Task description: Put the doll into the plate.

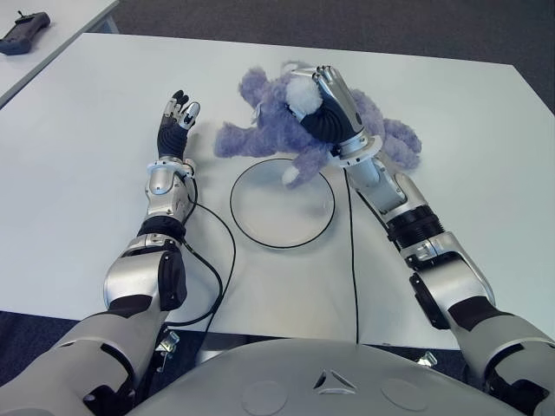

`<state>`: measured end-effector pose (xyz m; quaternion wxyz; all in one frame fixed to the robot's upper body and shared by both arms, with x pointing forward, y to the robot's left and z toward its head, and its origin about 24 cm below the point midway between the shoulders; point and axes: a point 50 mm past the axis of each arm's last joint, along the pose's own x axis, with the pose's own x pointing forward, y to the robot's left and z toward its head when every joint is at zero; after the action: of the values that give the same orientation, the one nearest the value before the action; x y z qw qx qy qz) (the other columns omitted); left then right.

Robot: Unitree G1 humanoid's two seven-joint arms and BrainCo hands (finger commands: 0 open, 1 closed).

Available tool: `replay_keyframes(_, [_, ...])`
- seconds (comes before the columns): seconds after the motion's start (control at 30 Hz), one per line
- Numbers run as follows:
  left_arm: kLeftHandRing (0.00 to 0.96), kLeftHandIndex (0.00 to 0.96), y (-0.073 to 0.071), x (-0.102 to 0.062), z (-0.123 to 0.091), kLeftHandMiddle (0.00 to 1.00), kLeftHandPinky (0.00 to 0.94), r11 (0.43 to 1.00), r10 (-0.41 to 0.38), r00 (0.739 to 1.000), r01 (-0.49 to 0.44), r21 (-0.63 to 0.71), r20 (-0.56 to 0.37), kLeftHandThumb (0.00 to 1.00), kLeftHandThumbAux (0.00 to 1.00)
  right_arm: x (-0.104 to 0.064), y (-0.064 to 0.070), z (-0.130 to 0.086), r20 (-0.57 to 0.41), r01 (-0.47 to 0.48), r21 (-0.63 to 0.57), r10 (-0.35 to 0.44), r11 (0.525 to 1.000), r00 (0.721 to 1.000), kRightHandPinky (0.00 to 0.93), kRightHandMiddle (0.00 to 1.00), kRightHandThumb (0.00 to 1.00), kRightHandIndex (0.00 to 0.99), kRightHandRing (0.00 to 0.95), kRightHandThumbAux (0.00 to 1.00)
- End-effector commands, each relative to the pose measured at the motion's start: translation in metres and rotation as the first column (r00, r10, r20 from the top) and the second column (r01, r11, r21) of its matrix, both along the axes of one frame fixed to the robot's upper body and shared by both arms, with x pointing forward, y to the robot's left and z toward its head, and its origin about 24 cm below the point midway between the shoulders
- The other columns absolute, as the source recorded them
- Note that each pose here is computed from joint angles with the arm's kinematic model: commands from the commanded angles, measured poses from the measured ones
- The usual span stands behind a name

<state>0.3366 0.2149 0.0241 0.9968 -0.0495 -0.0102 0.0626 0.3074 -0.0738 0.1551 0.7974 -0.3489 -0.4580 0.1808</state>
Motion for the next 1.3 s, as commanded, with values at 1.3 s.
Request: replay_keyframes(1.3, [0.0, 0.003, -0.039, -0.092, -0.115, 0.025, 0.0, 0.999, -0.038, 0.887, 0.041, -0.003, -0.46, 0.0, 0.437, -0.031, 0.005, -0.038, -0.164, -0.179, -0.118, 0.158, 0.977, 0.974, 0.828, 0.822, 0.918, 0.734, 0.828, 0.654])
